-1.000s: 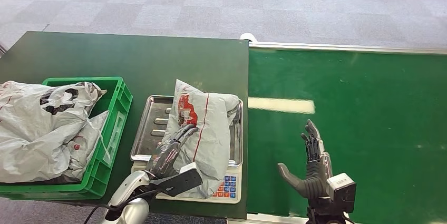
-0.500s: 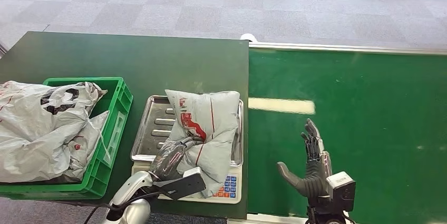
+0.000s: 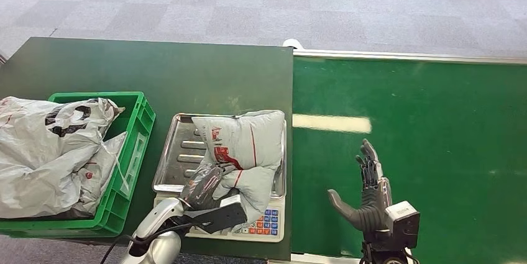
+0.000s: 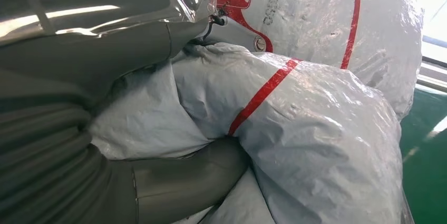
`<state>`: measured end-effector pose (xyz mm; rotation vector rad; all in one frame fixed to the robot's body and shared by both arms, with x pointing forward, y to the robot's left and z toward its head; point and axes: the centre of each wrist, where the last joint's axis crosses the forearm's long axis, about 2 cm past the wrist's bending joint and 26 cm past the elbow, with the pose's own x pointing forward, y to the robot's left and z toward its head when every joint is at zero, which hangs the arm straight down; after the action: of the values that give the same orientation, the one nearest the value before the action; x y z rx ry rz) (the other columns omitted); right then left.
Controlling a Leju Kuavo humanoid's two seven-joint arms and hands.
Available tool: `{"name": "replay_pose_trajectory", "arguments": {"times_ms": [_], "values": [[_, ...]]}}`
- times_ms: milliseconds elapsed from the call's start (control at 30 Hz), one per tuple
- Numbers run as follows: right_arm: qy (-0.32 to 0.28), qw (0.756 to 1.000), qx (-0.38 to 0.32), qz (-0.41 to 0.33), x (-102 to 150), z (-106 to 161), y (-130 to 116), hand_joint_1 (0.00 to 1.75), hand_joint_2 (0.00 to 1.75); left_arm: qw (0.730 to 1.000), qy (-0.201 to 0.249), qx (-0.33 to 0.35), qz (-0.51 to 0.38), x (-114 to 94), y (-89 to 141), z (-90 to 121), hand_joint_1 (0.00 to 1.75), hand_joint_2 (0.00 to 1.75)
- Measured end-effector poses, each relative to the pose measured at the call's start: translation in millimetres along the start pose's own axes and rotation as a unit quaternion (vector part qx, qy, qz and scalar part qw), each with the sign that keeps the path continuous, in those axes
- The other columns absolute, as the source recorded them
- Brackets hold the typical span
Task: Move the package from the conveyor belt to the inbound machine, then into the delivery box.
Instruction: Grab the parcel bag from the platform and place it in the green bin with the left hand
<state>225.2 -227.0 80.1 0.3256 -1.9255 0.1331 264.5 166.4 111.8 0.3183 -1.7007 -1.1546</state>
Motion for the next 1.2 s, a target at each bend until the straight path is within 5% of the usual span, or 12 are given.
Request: {"name": "replay_pose_trajectory", "arguments": {"times_ms": [233, 533, 1200], "values": [[0.002, 1.000, -0.001, -0.003, -0.3, 1.3, 1.4, 0.00, 1.75, 0.988, -0.089, 0.112, 0.055, -1.5, 4.6, 5.9, 1.75, 1.75], [0.002, 1.000, -0.003, -0.007, -0.3, 0.8, 2.1, 0.00, 1.75, 0.962, -0.148, 0.228, 0.042, 0.9, 23.3, 14.1, 1.75, 1.75], [-0.003, 1.000, -0.017, -0.011, -0.2, 2.0, -2.4, 0.00, 1.75, 0.883, -0.216, 0.402, -0.113, -1.4, 59.2, 32.1, 1.75, 1.75]]}}
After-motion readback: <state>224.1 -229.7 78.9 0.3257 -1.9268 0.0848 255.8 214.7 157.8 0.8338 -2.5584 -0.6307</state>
